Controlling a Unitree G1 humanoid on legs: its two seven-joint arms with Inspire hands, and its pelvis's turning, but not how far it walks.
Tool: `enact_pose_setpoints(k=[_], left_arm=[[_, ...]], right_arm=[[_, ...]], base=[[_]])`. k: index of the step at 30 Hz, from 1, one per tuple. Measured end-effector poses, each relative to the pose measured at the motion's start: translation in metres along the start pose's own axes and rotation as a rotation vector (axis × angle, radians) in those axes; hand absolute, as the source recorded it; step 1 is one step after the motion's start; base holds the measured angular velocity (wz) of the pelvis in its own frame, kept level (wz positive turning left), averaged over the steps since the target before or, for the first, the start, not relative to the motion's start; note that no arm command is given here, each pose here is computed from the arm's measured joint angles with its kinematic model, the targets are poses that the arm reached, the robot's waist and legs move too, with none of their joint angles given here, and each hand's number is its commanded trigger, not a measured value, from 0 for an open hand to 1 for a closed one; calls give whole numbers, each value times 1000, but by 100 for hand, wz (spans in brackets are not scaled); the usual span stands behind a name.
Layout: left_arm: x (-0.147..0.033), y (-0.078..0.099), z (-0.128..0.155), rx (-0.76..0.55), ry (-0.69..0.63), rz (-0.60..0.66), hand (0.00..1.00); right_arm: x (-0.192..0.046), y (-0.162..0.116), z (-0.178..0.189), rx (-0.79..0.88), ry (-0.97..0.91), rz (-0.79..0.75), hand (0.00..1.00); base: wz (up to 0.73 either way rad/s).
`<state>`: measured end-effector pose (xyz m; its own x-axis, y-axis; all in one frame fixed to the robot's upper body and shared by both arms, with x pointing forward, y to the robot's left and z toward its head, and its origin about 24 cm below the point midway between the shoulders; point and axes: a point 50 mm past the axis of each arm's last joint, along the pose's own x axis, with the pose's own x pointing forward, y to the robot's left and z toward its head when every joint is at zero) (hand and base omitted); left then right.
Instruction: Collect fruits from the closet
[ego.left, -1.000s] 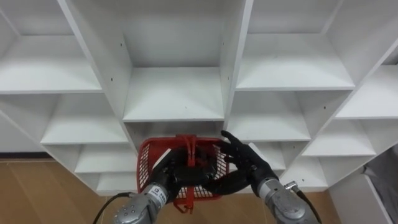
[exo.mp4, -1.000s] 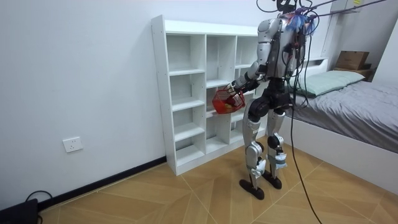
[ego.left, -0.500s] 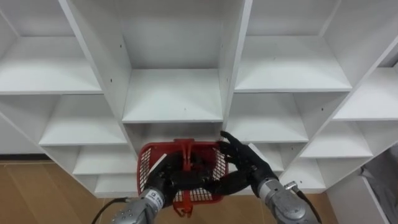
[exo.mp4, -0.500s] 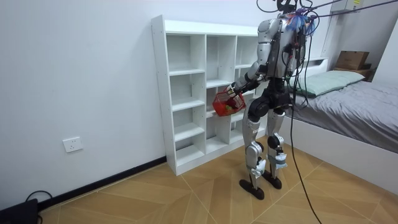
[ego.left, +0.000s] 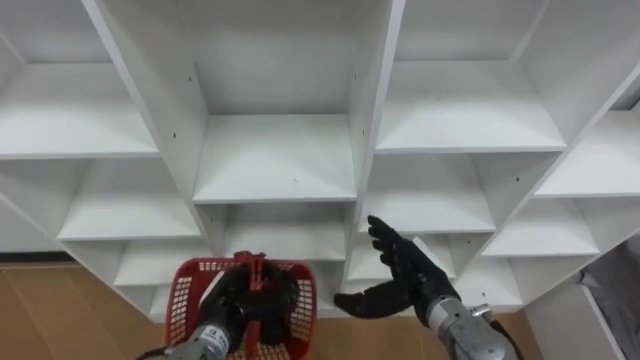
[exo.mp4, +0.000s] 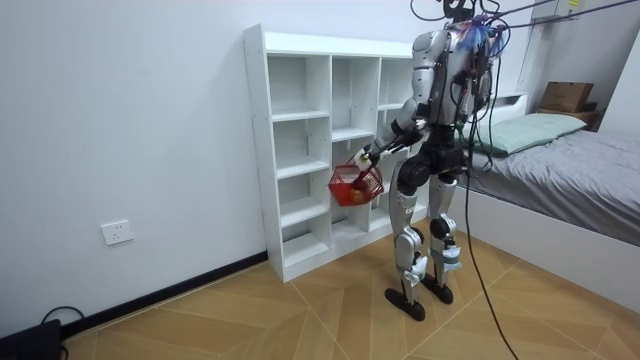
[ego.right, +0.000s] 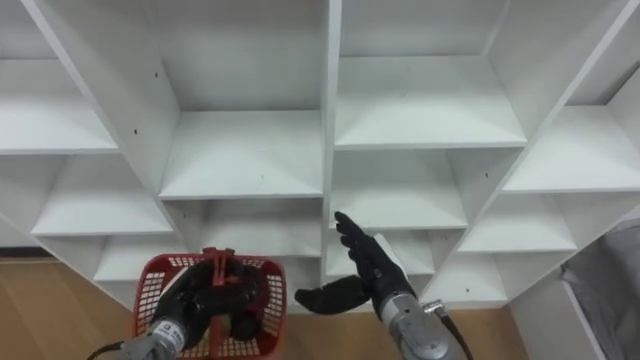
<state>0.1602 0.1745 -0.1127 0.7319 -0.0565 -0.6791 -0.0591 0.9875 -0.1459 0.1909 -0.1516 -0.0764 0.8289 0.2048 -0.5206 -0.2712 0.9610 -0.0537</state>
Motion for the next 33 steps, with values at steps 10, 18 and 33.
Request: enact_pose_setpoints(k=[10, 18, 33], left_arm=[[-10, 26, -24, 12, 81, 150, 100], [-31, 47, -56, -31, 175, 271, 100], [-49, 63, -96, -23, 334, 360, 100]], right_arm=[[-16, -16, -28, 53, 92, -88, 0], [-28, -30, -52, 88, 164, -211, 0], [-73, -32, -135, 154, 512, -306, 0]], base=[[0], [0], [0]])
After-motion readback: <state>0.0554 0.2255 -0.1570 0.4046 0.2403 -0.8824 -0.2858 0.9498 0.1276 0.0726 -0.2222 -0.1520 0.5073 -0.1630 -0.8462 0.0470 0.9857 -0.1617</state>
